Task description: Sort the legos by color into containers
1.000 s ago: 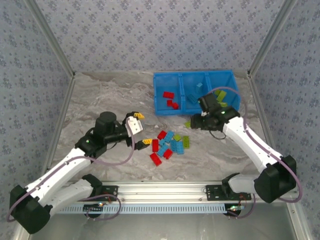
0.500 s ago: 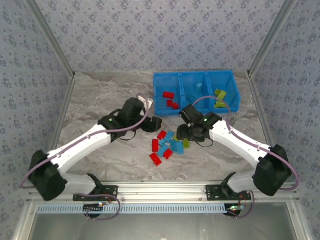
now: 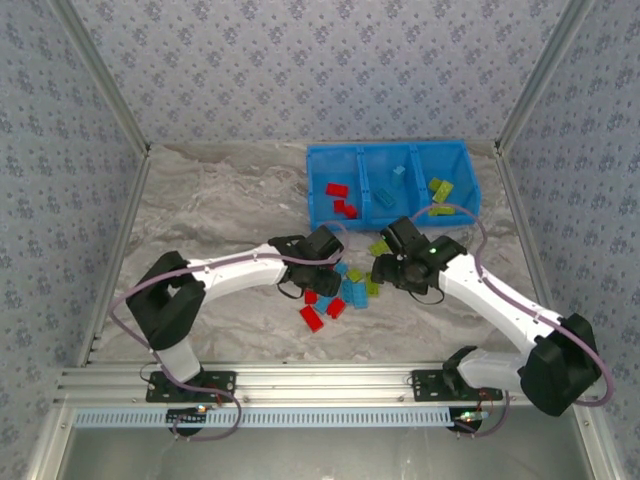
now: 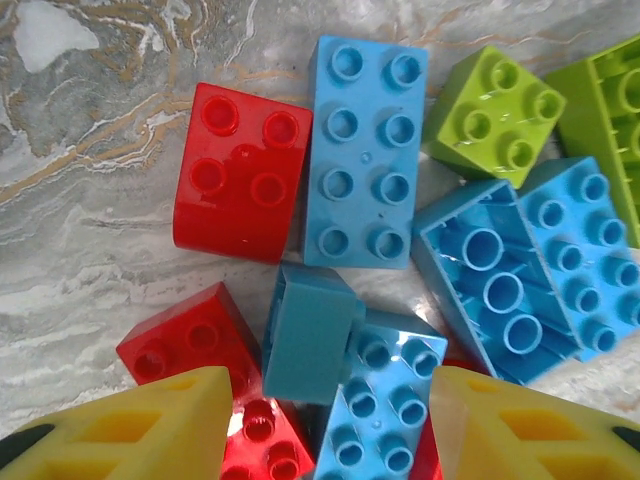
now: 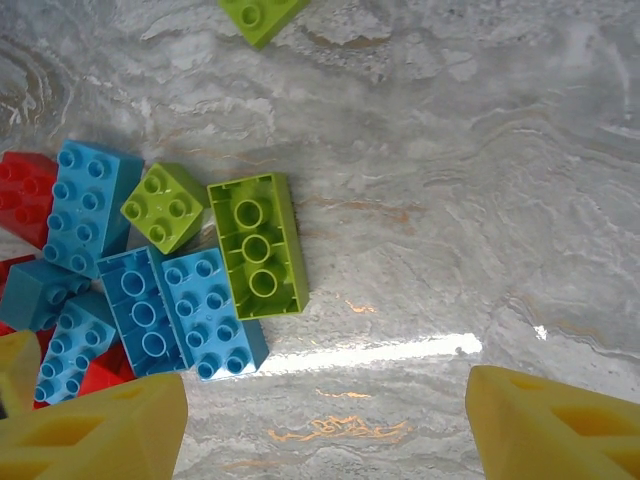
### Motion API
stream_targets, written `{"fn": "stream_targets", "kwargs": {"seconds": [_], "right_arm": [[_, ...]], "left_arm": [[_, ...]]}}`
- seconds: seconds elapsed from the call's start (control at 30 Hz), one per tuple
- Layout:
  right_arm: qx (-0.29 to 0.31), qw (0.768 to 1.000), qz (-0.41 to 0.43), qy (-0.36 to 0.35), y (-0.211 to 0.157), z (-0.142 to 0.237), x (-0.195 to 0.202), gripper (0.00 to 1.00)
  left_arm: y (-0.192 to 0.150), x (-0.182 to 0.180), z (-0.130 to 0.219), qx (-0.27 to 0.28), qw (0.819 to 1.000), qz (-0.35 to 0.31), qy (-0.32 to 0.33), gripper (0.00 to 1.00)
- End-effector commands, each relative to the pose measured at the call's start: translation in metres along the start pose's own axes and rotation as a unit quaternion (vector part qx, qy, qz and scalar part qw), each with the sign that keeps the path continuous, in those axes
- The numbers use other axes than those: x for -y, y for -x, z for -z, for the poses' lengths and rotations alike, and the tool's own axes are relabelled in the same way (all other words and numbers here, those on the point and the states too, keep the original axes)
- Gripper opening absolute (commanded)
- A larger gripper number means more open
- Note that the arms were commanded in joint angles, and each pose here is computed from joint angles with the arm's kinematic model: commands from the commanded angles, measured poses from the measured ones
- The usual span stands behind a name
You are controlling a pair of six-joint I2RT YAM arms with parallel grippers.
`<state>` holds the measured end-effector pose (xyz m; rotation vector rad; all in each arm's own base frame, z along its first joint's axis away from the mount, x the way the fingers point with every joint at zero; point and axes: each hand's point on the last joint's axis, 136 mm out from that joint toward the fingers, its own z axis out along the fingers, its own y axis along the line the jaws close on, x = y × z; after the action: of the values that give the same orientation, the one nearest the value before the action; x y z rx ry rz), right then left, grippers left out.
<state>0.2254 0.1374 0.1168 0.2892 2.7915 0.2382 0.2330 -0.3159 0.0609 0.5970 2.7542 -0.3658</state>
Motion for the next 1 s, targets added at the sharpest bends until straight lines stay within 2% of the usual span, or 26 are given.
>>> {"fn": "stream_targets", "kwargs": {"seconds": [0.0, 0.17, 0.53, 0.7, 0.83, 0.97], "right_arm": [[-0.004, 1.0, -0.019, -0.008, -0.005, 0.0, 0.01, 0.76], [-0.005, 1.0, -0.022, -0.006, -0.005, 0.0, 0.011, 0.76], [-0.002, 1.0, -0.024, -0.002, -0.004, 0.003, 0.01, 0.77], [-0.002, 1.0, -0.026, -0.002, -0.004, 0.004, 0.011, 0.77], [0.002, 1.0, -0.027, 0.0, -0.003, 0.009, 0.011, 0.77], [0.028, 0.999, -0.033, 0.03, 0.003, 0.022, 0.005, 0.77]], "left_arm": [[0.016, 0.01, 0.002, 0.017, 1.0, -0.019, -0.006, 0.52], [0.019, 0.008, -0.009, 0.014, 0.999, -0.032, 0.009, 0.41], [0.006, -0.006, -0.029, -0.006, 0.997, -0.062, 0.049, 0.4], [0.003, -0.009, -0.035, -0.014, 0.996, -0.069, 0.06, 0.31], [0.009, -0.004, -0.026, 0.0, 0.997, -0.064, 0.047, 0.25], [0.027, 0.015, 0.007, 0.036, 0.998, -0.056, 0.008, 0.21]]}}
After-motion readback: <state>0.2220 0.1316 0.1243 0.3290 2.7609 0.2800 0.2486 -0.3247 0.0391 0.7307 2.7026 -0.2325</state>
